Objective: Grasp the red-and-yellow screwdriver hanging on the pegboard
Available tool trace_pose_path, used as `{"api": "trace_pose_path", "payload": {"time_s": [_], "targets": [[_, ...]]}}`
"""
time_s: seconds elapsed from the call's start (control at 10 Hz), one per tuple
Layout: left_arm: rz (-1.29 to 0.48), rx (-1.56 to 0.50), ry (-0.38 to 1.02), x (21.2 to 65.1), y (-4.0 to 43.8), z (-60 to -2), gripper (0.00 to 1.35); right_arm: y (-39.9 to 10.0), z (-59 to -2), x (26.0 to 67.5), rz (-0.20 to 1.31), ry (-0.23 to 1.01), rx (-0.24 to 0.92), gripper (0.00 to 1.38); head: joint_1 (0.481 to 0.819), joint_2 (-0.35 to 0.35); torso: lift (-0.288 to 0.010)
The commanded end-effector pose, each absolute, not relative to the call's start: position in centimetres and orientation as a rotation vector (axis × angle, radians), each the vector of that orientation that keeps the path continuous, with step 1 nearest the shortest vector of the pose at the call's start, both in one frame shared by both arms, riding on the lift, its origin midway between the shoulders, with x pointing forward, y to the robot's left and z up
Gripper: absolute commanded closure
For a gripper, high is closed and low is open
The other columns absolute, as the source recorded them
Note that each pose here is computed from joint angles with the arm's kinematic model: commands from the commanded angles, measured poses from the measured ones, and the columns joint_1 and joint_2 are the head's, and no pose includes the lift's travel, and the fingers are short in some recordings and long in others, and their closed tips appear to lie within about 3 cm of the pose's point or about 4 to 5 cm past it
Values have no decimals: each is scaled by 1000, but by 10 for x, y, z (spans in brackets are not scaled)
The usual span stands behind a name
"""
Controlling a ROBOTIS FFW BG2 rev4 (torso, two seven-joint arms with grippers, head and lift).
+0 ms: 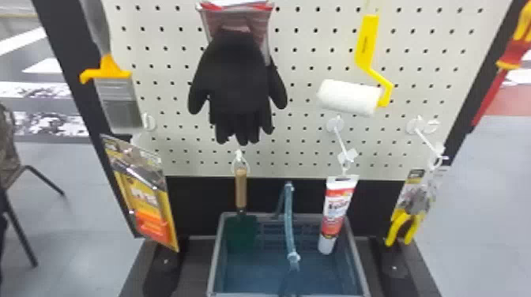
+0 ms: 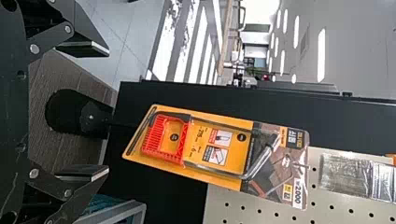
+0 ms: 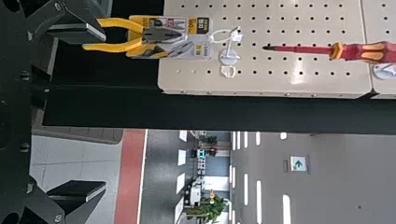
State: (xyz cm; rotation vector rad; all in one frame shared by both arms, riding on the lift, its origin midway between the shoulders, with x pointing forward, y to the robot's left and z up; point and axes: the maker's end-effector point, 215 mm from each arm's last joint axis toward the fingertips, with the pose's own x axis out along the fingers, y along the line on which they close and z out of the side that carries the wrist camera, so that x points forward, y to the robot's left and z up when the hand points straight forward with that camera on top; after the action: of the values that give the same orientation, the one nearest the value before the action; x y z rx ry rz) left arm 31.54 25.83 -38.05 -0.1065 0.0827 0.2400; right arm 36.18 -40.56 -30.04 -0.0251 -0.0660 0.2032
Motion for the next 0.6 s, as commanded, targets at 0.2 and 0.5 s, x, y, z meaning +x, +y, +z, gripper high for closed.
{"api": "trace_pose_path", "payload": {"time_s": [0.2,0.5], "targets": [[237,-108,85,315,258,-381,387,-392,-266,373,233,-102,-47,182,549,0,-100],[237,-107,88,314,258,-382,387,-381,-235,385,257,-127,-50,182,549,0,-100]]}}
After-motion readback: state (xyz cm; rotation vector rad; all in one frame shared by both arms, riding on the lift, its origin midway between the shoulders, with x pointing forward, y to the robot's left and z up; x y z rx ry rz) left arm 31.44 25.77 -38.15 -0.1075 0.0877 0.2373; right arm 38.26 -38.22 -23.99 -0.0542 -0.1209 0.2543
